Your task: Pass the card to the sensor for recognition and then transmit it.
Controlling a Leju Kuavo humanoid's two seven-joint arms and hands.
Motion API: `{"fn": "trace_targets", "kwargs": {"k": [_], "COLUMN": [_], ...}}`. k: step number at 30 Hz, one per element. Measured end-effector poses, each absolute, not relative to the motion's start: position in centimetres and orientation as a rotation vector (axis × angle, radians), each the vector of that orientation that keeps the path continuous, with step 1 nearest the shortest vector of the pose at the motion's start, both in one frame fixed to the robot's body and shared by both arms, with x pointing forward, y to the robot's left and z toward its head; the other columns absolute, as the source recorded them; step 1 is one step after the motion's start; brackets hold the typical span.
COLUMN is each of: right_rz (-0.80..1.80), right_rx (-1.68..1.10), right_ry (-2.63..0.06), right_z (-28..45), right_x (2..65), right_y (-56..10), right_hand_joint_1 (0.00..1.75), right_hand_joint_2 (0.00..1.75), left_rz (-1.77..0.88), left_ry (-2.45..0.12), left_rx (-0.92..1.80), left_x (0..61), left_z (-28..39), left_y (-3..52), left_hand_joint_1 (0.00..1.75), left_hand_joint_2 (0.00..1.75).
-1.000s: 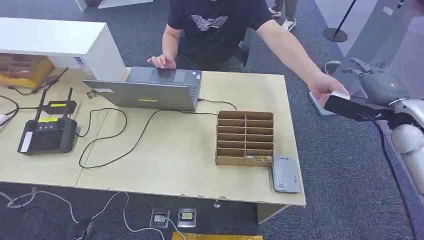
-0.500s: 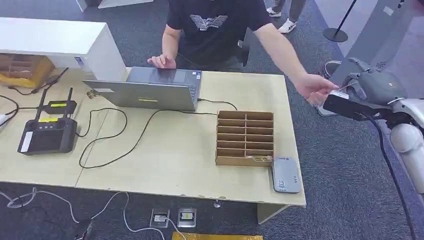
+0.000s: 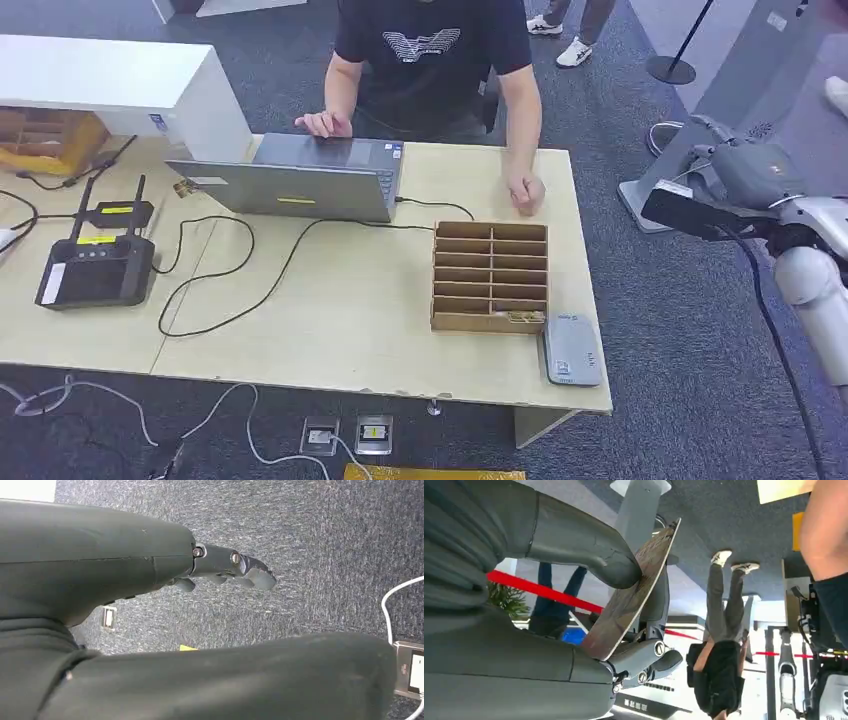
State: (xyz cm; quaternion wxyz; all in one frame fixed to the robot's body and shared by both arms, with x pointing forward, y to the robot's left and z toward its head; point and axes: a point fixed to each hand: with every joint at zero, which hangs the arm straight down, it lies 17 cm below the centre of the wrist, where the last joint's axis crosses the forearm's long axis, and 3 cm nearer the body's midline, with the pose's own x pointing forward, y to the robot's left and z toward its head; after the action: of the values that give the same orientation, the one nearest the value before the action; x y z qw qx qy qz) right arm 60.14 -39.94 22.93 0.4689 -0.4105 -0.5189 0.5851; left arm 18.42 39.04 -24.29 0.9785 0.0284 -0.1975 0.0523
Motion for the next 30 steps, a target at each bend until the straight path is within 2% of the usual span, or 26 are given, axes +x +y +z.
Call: {"fn": "trace_targets", "kwargs": {"k": [8, 17, 30], "right_rz": [1.433, 1.469, 1.488], "right_rx": [-0.943, -0.837, -0.777], "right_ry": [-1.266, -1.219, -1.201], "right_z": [20.3, 14.3, 11.4], "right_x": [59.5, 57.3, 56.2], "right_y": [-38.8, -36.7, -35.2], "right_hand_joint_1": [1.75, 1.75, 1.75], "right_hand_joint_2": [1.75, 1.75, 1.75], "left_rz": [0.109, 0.113, 0.113], "left_ry": [-0.398, -0.389, -0.389], "left_rx": [0.055, 0.05, 0.048], "left_x": [18.4, 18.3, 18.3], "left_z": [-24.3, -24.3, -24.3], "left_y": [39.0, 39.0, 39.0], "left_hand_joint_1": [0.0, 0.0, 0.0], "left_hand_joint_2": [0.0, 0.0, 0.0]}}
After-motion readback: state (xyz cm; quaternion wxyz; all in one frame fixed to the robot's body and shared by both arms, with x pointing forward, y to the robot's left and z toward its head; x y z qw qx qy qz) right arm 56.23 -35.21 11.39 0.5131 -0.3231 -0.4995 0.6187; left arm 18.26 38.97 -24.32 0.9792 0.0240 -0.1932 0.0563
